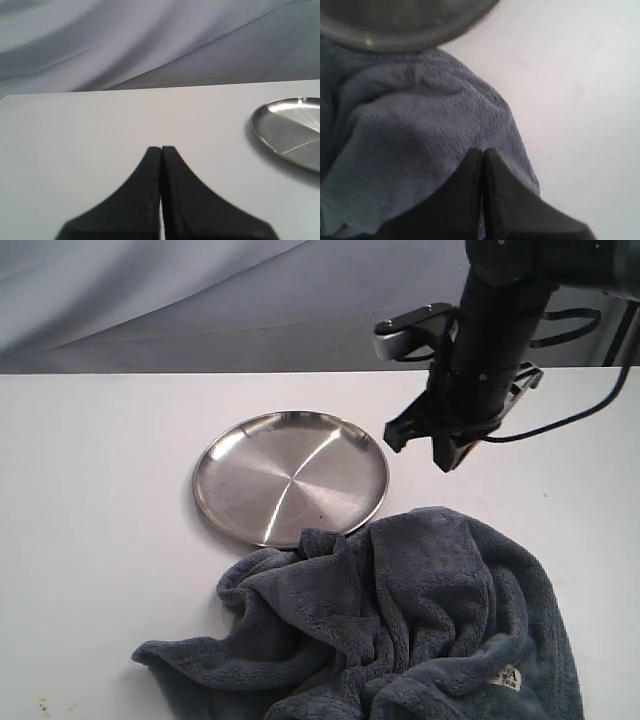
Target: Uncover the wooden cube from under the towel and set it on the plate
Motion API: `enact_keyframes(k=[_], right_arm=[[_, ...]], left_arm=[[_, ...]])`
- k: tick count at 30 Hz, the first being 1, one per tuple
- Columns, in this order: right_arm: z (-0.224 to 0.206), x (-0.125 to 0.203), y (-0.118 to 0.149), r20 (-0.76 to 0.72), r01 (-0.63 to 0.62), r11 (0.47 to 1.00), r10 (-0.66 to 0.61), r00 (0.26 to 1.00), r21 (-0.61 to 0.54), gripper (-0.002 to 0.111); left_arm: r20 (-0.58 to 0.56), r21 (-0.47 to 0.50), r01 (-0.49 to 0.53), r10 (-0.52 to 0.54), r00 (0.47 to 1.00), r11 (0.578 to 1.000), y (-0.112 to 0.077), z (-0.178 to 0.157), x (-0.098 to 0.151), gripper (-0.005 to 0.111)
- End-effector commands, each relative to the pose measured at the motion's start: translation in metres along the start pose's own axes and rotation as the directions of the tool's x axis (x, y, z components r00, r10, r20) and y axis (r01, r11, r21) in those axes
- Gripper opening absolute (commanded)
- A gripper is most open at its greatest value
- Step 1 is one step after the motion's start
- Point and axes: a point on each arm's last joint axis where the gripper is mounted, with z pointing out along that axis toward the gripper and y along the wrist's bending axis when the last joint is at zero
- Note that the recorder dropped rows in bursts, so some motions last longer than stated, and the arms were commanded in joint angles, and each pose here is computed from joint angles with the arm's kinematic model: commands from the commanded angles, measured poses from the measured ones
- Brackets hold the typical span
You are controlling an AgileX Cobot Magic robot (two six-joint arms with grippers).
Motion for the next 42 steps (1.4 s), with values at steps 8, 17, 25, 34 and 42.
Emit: enact_keyframes(k=[8, 17, 25, 34, 42], right_arm=[[-0.028, 0.062, -0.001, -0.016, -0.034, 0.999, 0.034, 0.999, -0.009, 0.0], [-0.035, 0.078, 0.077, -0.006, 0.213, 0.975, -0.214, 0.977, -0.06, 0.0], [-0.035, 0.08, 0.094, -0.008, 0.267, 0.963, -0.268, 0.963, -0.033, 0.0], [-0.034, 0.077, 0.029, -0.023, 0.147, 0.989, -0.146, 0.989, 0.032, 0.0], [-0.034, 0.077, -0.004, 0.02, 0.19, 0.981, -0.191, 0.981, 0.045, 0.0]], left_arm=[[0.0, 0.0, 0.007, -0.007, 1.0, 1.0, 0.0, 0.0, 0.001, 0.0], [0.0, 0.0, 0.007, -0.007, 1.0, 1.0, 0.0, 0.0, 0.001, 0.0], [0.0, 0.0, 0.007, -0.007, 1.0, 1.0, 0.0, 0.0, 0.001, 0.0], [0.0, 0.0, 0.007, -0.007, 1.0, 1.0, 0.0, 0.0, 0.001, 0.0], [0.0, 0.0, 0.007, -0.007, 1.0, 1.0, 0.0, 0.0, 0.001, 0.0]])
